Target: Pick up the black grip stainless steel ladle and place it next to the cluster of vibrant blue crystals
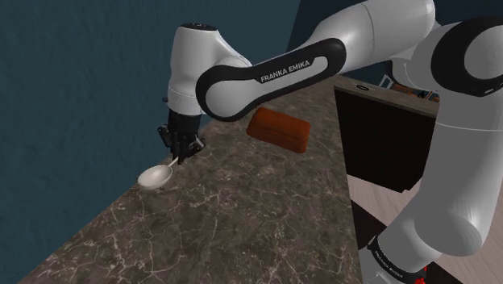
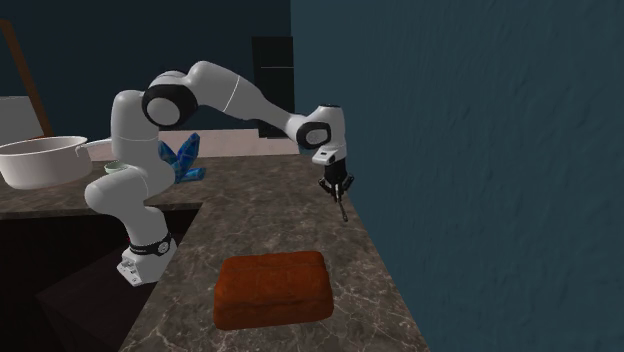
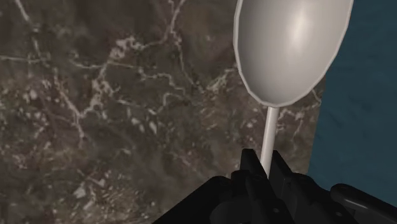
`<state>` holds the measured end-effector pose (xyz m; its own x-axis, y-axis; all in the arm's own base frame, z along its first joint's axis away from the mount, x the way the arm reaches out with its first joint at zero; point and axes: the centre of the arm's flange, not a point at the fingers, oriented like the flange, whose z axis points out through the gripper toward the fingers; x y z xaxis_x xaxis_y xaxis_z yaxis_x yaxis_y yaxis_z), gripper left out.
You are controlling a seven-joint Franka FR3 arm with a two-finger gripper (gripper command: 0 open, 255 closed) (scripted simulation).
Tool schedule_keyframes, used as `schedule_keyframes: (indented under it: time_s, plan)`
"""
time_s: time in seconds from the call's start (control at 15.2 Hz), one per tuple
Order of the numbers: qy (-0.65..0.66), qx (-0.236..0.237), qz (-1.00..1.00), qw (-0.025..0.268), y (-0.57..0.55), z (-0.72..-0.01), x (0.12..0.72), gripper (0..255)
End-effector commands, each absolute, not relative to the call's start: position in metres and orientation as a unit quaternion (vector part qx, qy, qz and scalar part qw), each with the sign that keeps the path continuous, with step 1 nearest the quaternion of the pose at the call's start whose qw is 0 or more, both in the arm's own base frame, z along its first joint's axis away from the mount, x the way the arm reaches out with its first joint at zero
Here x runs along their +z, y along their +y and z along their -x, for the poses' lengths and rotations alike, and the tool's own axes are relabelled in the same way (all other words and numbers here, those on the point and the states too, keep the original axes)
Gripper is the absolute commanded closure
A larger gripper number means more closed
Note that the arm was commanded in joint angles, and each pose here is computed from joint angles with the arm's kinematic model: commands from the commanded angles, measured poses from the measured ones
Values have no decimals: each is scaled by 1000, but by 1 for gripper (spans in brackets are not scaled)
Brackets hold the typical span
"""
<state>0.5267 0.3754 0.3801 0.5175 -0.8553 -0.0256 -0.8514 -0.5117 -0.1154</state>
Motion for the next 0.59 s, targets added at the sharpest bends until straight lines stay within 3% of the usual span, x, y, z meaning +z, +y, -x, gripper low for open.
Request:
schedule_keyframes:
  time_s: [0.0, 0.53]
  plan:
    - [491, -17, 869, 57, 375, -526, 390, 255]
    - [491, -17, 869, 57, 375, -526, 432, 255]
